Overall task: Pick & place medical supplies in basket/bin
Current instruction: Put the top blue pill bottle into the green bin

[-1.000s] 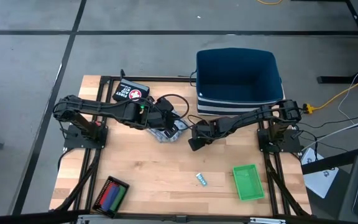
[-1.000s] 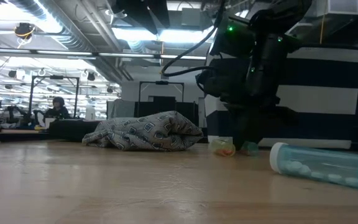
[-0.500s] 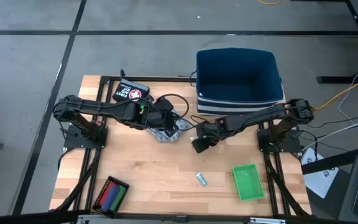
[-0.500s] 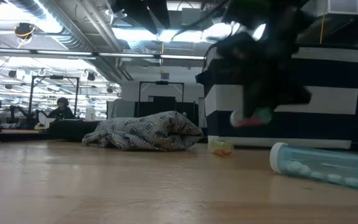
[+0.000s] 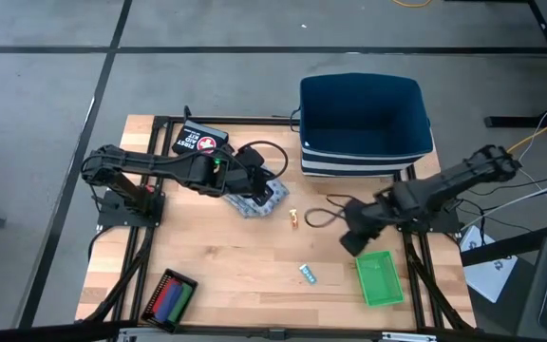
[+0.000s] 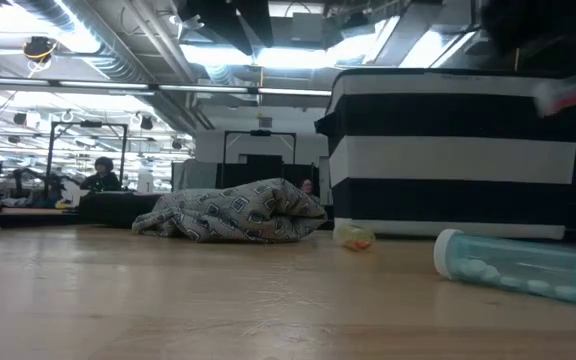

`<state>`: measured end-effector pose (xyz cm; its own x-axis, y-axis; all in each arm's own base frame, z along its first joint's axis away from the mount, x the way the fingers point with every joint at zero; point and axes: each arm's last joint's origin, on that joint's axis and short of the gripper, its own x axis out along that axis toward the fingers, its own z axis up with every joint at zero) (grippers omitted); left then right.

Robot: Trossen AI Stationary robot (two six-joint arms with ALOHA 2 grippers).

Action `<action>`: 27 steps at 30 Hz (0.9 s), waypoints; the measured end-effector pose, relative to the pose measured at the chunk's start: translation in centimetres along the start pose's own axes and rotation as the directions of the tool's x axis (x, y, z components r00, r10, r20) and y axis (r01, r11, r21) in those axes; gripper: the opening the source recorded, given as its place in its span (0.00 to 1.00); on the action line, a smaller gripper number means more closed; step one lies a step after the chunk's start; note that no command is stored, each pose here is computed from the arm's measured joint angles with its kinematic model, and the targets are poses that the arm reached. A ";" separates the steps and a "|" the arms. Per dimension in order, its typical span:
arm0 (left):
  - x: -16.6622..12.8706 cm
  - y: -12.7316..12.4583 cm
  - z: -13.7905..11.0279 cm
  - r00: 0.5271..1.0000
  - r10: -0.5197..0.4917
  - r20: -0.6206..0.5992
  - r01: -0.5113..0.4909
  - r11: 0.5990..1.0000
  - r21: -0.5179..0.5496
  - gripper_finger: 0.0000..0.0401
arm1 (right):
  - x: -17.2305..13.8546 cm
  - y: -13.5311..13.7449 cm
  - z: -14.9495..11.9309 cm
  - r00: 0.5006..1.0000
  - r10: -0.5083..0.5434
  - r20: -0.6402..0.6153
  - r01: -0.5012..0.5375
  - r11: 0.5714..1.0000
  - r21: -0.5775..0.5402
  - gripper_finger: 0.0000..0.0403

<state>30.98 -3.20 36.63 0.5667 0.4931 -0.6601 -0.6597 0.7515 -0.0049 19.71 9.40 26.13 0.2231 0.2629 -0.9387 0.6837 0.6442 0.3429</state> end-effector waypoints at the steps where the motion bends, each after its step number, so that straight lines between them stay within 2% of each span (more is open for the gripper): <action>1: 0.0 0.0 0.0 1.000 -0.001 -0.002 0.001 1.000 -0.006 0.52 | -0.2 -0.2 -0.8 1.000 -0.017 -0.016 0.017 1.000 -0.009 0.28; 8: 0.0 0.0 0.0 1.000 -0.001 -0.001 0.001 1.000 -0.027 0.52 | -0.2 -0.7 -5.9 0.987 -0.125 -0.106 0.115 0.989 -0.096 0.27; 14: 0.0 0.1 0.0 1.000 0.003 0.002 -0.003 0.999 -0.040 0.52 | 1.7 -1.8 -8.1 0.976 -0.194 -0.099 0.179 0.973 -0.143 0.29; 21: 0.0 0.1 0.1 1.000 0.005 0.004 -0.004 0.998 -0.061 0.52 | 4.6 -2.2 -9.2 0.987 -0.085 -0.135 0.060 0.982 -0.181 0.29; 27: 0.0 0.1 0.1 1.000 0.005 0.004 -0.004 0.997 -0.077 0.52 | 5.6 -3.0 -9.0 0.985 -0.109 -0.135 0.080 0.976 -0.201 0.30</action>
<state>30.98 -3.12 36.65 0.5655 0.4983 -0.6573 -0.6983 0.7133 -0.0600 12.63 15.37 20.17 0.0518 0.2859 -0.9568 0.5460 0.7942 0.2669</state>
